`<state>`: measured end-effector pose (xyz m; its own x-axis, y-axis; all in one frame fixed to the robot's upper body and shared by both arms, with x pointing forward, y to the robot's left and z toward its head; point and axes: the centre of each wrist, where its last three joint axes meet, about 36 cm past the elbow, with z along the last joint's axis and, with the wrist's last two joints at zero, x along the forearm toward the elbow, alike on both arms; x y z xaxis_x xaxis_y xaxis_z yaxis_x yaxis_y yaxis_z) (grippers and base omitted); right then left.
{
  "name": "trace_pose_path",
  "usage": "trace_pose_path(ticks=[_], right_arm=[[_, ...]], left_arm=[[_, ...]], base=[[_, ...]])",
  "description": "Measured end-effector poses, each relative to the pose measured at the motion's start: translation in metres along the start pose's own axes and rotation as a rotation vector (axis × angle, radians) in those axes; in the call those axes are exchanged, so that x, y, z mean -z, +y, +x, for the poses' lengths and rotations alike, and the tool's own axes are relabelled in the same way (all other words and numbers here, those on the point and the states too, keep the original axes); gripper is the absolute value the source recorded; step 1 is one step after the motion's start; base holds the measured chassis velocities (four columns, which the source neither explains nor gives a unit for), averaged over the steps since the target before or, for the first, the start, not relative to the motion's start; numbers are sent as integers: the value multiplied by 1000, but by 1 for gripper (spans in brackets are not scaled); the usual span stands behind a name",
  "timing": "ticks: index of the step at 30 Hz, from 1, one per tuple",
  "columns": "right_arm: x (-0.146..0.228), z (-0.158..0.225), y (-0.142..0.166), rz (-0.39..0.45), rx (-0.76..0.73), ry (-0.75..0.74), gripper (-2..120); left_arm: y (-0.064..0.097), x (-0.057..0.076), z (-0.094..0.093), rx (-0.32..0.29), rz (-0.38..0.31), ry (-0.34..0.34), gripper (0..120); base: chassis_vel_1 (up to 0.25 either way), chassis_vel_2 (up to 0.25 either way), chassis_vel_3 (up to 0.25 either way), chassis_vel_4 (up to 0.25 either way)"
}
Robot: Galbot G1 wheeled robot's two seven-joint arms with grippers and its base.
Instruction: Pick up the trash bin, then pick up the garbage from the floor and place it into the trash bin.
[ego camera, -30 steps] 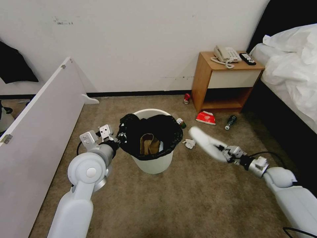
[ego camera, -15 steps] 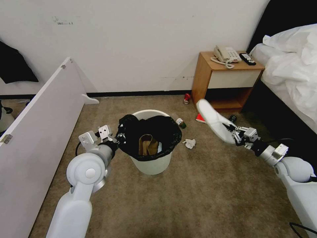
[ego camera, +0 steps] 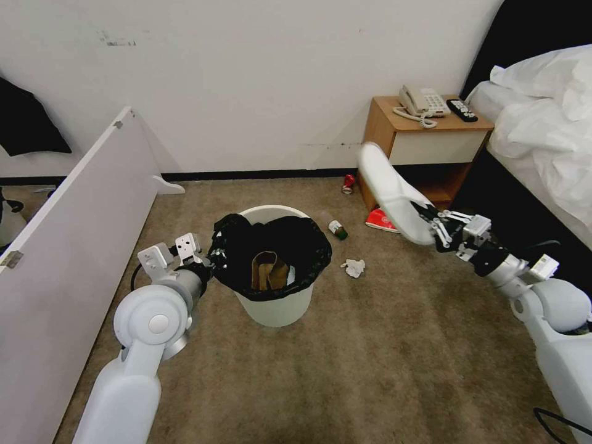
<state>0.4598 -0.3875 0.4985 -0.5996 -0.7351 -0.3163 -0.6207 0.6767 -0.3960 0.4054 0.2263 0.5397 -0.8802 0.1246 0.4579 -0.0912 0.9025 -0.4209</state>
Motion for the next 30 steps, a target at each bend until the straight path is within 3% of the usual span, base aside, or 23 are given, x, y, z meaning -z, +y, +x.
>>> trace_pose_path(ticks=[10,19,30], right_arm=[[11,-63,39,-130,99,-126,0],[10,-84,58,-199,163,-152,0],[4,-84,75,-243,224,-130,0]], left_arm=[[-1,-11,-1,-16,3,31,5],[-2,-15,-1,-28,1,43,5],[-10,-19,-17,-107,24,96,5]], base=[[0,0,0,0],[0,0,0,0],[0,0,0,0]])
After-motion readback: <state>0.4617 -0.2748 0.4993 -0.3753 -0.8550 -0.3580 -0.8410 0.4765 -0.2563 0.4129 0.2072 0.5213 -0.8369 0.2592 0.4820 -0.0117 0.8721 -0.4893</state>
